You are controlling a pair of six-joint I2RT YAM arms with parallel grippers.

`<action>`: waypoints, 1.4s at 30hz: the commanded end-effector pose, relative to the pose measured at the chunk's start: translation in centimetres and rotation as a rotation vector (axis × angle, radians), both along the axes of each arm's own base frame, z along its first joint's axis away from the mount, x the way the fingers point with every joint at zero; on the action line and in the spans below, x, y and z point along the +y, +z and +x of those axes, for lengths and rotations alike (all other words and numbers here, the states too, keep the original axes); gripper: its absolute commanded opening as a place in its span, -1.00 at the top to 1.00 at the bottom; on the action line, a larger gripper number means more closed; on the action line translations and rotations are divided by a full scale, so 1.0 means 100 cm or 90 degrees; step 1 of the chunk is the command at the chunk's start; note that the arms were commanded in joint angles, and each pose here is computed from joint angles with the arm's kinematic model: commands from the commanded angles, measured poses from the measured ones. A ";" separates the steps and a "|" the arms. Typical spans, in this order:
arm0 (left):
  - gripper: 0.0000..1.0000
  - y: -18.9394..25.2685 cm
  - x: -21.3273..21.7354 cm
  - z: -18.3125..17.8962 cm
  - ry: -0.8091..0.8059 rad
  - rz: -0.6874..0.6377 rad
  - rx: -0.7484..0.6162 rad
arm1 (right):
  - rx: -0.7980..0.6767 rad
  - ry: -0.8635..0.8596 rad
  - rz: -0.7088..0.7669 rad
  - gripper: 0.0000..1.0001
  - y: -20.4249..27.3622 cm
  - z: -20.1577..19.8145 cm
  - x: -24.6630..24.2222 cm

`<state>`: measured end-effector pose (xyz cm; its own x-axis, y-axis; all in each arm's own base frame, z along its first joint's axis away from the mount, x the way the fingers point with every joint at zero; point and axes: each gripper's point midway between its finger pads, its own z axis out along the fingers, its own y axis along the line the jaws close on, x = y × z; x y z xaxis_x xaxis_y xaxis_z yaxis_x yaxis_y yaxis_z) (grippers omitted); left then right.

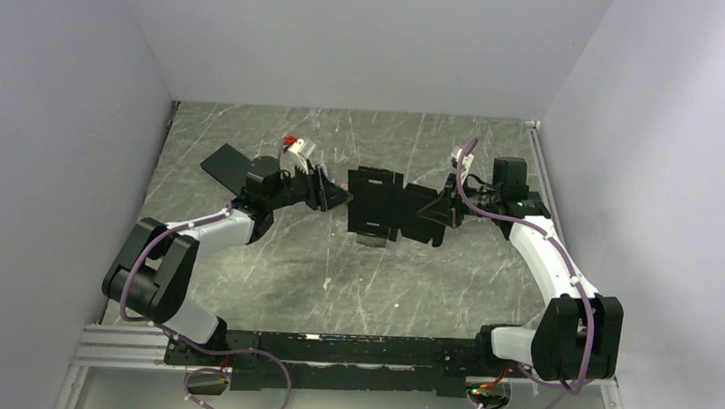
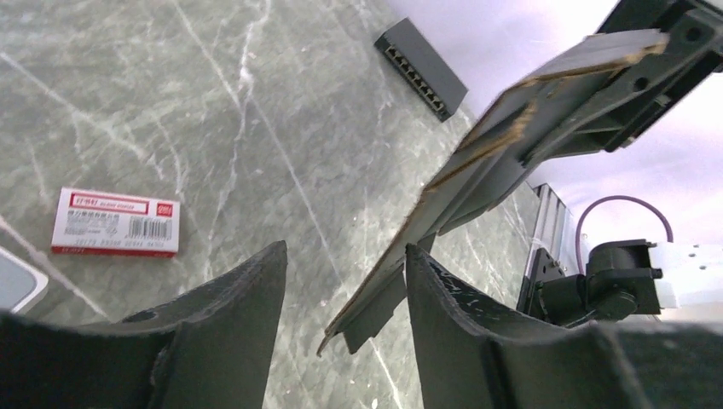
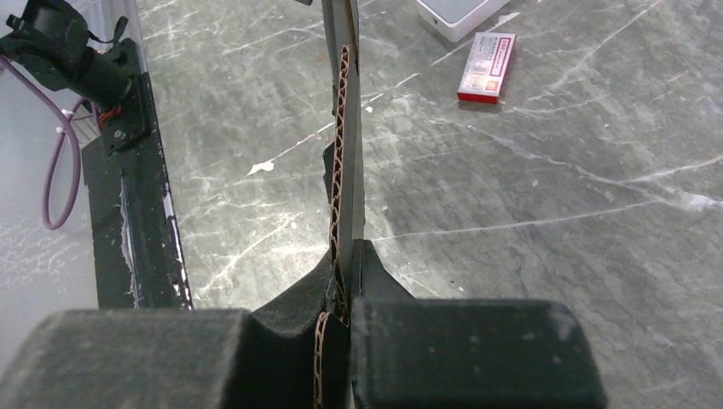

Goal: Fold the paper box
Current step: Fold the paper box at the center of the board.

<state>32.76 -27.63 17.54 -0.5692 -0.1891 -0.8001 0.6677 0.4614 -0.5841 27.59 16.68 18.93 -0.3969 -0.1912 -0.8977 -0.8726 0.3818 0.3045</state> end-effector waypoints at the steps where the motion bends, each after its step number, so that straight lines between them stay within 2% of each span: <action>1: -0.19 0.042 -0.005 -0.012 -0.045 -0.068 -0.093 | -0.029 0.028 0.022 1.00 0.012 0.001 0.005; 5: -0.19 0.043 -0.007 -0.014 -0.057 -0.074 -0.097 | -0.023 0.034 0.029 1.00 0.012 -0.001 0.007; 10: -0.01 0.041 -0.009 -0.009 -0.049 -0.091 -0.073 | -0.020 0.038 0.033 1.00 0.012 -0.002 0.008; 12: 0.17 0.041 -0.011 -0.007 -0.049 -0.097 -0.059 | -0.018 0.033 0.032 1.00 0.011 0.000 0.008; 19: 0.96 0.032 -0.013 0.004 -0.010 -0.086 0.021 | -0.005 0.009 0.031 1.00 0.008 0.005 0.007; 20: 1.00 0.029 -0.013 0.006 0.004 -0.079 0.036 | -0.003 0.008 0.032 1.00 0.008 0.005 0.008; 23: 1.00 0.022 -0.013 0.014 0.063 -0.047 0.076 | 0.011 -0.008 0.036 1.00 0.007 0.007 0.011; 31: 1.00 0.010 -0.037 0.013 0.164 0.062 0.089 | 0.056 -0.030 0.044 1.00 -0.005 0.011 0.028; 42: 1.00 0.006 -0.057 0.005 0.121 0.026 0.103 | 0.072 -0.125 -0.011 1.00 -0.027 0.034 0.020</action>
